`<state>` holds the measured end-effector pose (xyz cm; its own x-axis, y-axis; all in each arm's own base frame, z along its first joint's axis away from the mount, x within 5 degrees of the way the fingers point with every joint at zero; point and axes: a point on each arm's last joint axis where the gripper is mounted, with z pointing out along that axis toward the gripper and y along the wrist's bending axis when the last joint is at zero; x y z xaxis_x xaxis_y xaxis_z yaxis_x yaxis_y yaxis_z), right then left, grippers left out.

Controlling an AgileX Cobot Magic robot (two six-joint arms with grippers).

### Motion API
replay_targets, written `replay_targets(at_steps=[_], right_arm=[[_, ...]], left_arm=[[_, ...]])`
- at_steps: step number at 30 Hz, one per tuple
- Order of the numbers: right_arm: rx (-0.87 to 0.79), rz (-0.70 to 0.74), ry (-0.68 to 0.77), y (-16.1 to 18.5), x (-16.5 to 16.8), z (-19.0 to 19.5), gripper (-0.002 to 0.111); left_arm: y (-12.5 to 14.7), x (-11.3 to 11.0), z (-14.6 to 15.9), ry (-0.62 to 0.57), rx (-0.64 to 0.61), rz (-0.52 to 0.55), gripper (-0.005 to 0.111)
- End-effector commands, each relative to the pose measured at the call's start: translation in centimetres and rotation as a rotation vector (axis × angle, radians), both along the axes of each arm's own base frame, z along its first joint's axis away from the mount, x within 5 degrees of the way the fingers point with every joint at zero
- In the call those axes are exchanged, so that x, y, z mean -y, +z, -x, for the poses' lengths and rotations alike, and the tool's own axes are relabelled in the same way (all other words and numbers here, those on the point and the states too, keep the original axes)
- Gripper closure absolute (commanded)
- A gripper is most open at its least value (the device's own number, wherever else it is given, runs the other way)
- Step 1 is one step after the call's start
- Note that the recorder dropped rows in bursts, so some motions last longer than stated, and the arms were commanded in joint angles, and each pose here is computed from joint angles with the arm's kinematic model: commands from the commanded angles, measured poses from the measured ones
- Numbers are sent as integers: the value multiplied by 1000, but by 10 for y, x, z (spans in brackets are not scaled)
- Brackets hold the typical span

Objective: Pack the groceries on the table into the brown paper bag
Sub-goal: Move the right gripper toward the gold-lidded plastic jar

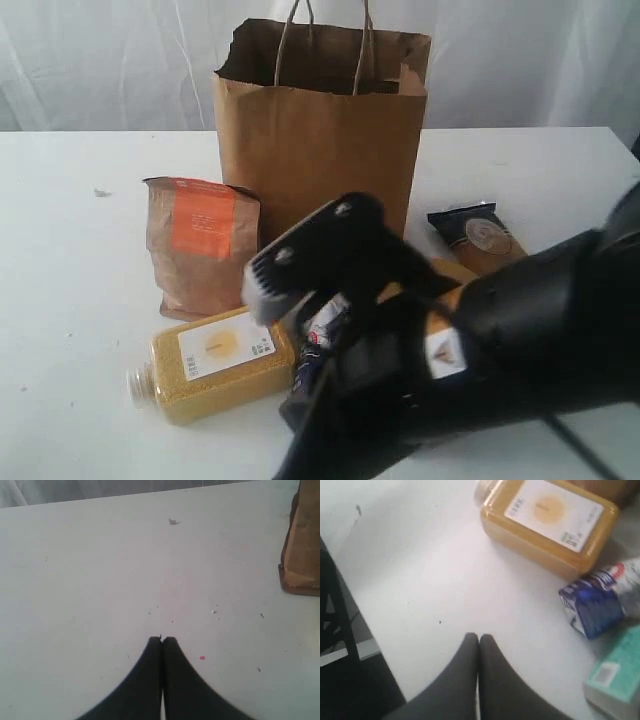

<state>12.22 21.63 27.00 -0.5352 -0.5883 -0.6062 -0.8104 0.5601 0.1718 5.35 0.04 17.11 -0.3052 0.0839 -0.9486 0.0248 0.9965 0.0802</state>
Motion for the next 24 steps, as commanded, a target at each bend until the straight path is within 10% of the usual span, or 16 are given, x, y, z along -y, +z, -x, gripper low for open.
replay_targets(at_steps=[1,24], right_arm=[[60,73,43,-32,-24,-12,108],[365,822,-593,-59,50,-54,108]], left_arm=[[0,0,0,-6,6,-2,107],[0,0,0,-6,6,-2,107]])
